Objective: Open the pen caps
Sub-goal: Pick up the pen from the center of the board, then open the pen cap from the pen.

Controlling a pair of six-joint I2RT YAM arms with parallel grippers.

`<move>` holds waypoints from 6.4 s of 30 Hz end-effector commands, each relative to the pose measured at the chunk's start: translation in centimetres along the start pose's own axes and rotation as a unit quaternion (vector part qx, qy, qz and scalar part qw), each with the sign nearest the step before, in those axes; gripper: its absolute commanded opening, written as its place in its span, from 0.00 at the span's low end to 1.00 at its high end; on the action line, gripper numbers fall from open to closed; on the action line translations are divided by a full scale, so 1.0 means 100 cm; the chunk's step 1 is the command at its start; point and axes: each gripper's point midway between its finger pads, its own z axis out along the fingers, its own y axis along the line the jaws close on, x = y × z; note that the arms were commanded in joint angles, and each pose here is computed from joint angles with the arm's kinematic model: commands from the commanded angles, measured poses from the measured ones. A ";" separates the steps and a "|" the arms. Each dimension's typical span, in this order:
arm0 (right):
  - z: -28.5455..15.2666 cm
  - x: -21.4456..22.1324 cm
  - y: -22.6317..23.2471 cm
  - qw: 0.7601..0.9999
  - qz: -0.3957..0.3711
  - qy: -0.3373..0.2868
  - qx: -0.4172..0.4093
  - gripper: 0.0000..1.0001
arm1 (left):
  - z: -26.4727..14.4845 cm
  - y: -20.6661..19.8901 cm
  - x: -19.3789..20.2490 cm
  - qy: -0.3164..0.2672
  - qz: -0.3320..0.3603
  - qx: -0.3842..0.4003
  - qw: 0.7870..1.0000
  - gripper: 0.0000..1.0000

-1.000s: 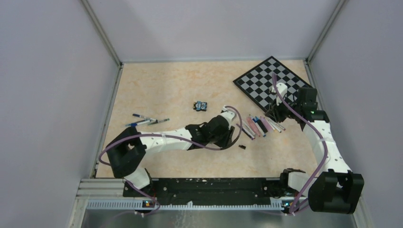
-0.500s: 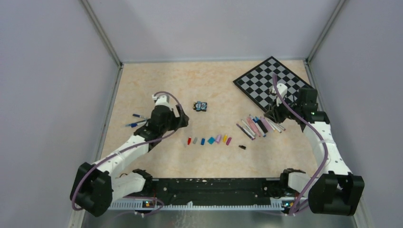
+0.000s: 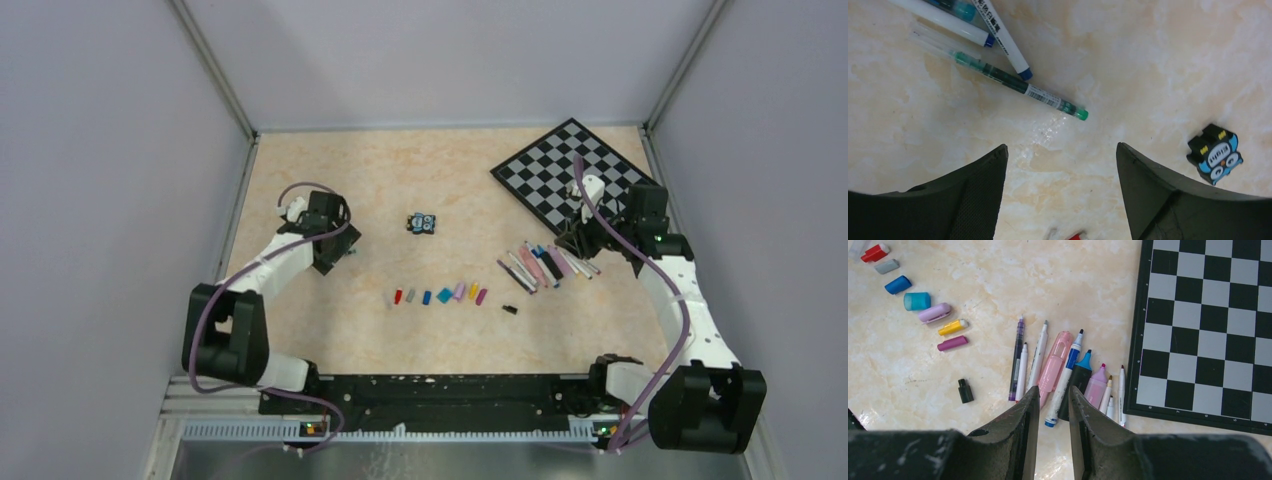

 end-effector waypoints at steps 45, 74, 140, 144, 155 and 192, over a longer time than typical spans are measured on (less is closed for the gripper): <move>-0.005 -0.007 -0.003 1.000 -0.022 -0.013 0.013 0.27 | 0.043 0.054 0.004 0.067 -0.118 -0.196 0.971 0.29; -0.006 -0.008 -0.003 0.999 -0.024 -0.015 0.014 0.27 | 0.004 0.065 0.012 0.063 -0.115 -0.148 0.980 0.00; 0.024 -0.060 0.169 0.905 0.134 -0.125 -0.385 0.53 | -0.269 -0.221 0.190 -0.064 0.116 0.742 0.657 0.00; 0.024 -0.062 0.169 0.905 0.130 -0.128 -0.386 0.37 | -0.271 -0.222 0.194 -0.062 0.116 0.745 0.654 0.00; 0.022 -0.059 0.168 0.910 0.093 -0.118 -0.387 0.00 | -0.282 -0.212 0.171 -0.095 0.102 0.747 0.650 0.54; 0.037 -0.034 0.157 0.931 0.065 -0.072 -0.352 0.00 | -0.213 -0.234 0.163 0.047 0.070 0.390 0.917 0.55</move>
